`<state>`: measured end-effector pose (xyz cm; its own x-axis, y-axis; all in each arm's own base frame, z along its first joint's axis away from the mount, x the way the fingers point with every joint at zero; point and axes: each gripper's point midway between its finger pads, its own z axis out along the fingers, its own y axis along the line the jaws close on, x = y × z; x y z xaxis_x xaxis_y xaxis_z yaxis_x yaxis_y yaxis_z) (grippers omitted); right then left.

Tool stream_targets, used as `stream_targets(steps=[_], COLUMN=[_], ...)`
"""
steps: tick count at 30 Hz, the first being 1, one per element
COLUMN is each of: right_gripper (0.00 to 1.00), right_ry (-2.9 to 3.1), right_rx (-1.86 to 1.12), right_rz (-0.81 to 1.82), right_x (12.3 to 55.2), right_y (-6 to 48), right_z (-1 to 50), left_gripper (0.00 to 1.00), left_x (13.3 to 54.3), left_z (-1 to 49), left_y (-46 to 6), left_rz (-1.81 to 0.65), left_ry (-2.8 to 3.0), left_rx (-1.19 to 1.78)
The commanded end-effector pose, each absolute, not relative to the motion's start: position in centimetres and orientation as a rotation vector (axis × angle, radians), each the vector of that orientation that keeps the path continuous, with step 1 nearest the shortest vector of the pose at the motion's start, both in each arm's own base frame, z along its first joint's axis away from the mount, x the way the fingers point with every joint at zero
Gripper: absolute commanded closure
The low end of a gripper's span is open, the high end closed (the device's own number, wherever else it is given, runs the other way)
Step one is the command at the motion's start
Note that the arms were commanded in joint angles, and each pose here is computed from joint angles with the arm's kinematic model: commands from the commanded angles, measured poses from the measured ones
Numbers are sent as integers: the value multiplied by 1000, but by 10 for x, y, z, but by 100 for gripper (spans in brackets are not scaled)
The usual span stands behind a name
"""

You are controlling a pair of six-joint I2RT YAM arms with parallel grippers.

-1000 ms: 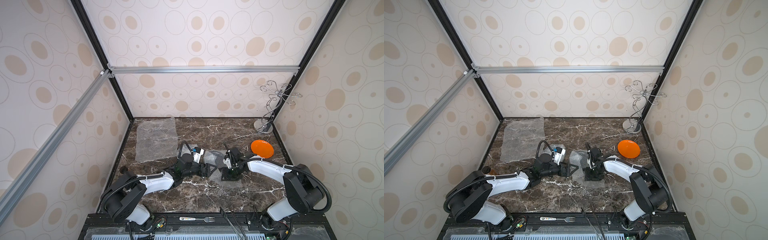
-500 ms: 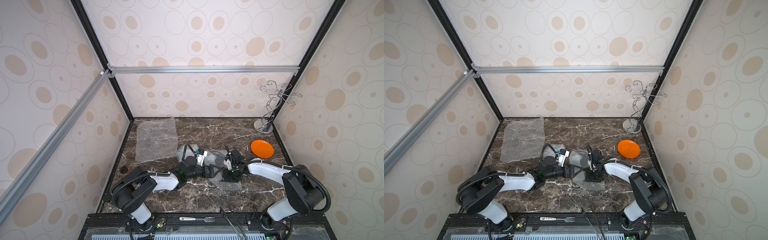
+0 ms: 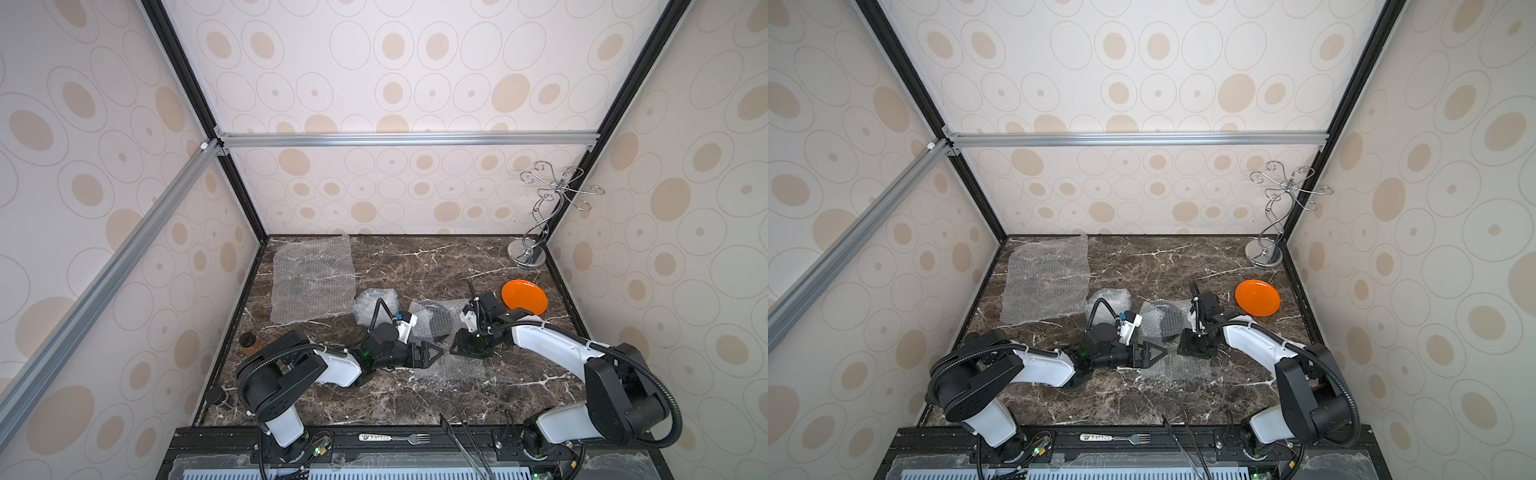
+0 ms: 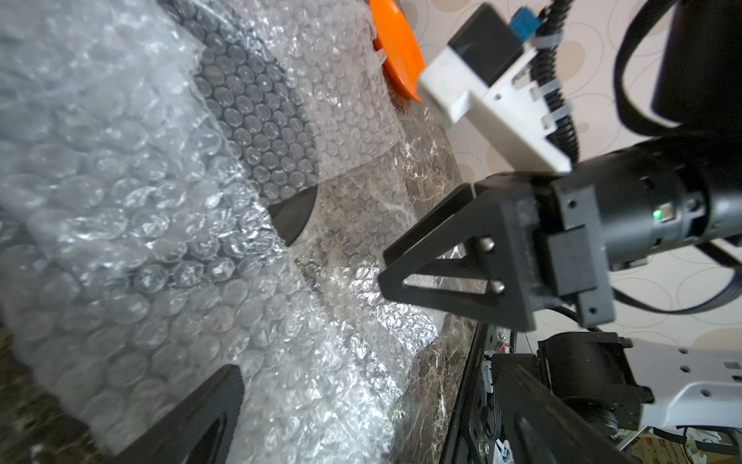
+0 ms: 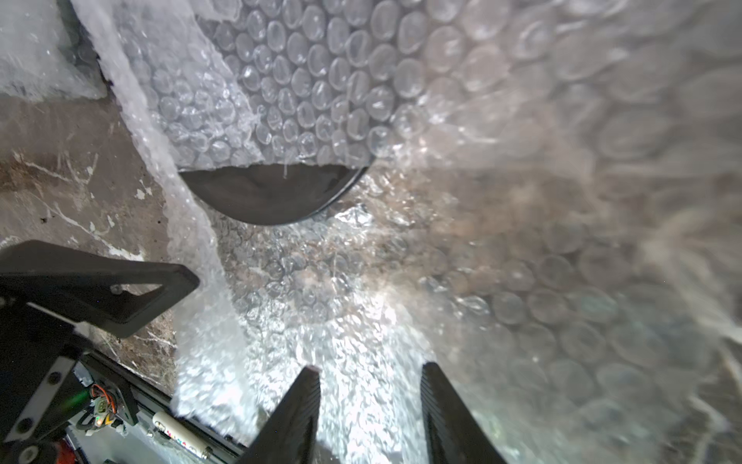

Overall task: Unpack dinner plates from bubble wrap
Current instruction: Unwrap the bubble wrap at the center of the board.

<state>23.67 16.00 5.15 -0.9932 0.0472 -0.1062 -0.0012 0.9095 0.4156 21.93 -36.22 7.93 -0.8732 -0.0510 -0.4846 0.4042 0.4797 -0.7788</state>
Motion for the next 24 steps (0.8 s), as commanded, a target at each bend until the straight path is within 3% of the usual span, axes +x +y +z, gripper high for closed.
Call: stream_targets(steps=[1,16,24], right_gripper=[55,52,48], right_ry=[2953,2827,2785], right_rx=[45,136,148], right_rz=[655,708,764], right_x=[239,284,305], right_y=[152,141,145], right_z=[64,102,120], left_gripper=[1,0,0], left_x=[218,244,277], left_z=[78,104,103], left_y=[-368,-375,-360], left_rz=[-1339,-1080,-711], left_ry=[2288,2265,2363], left_rx=[319,466,458])
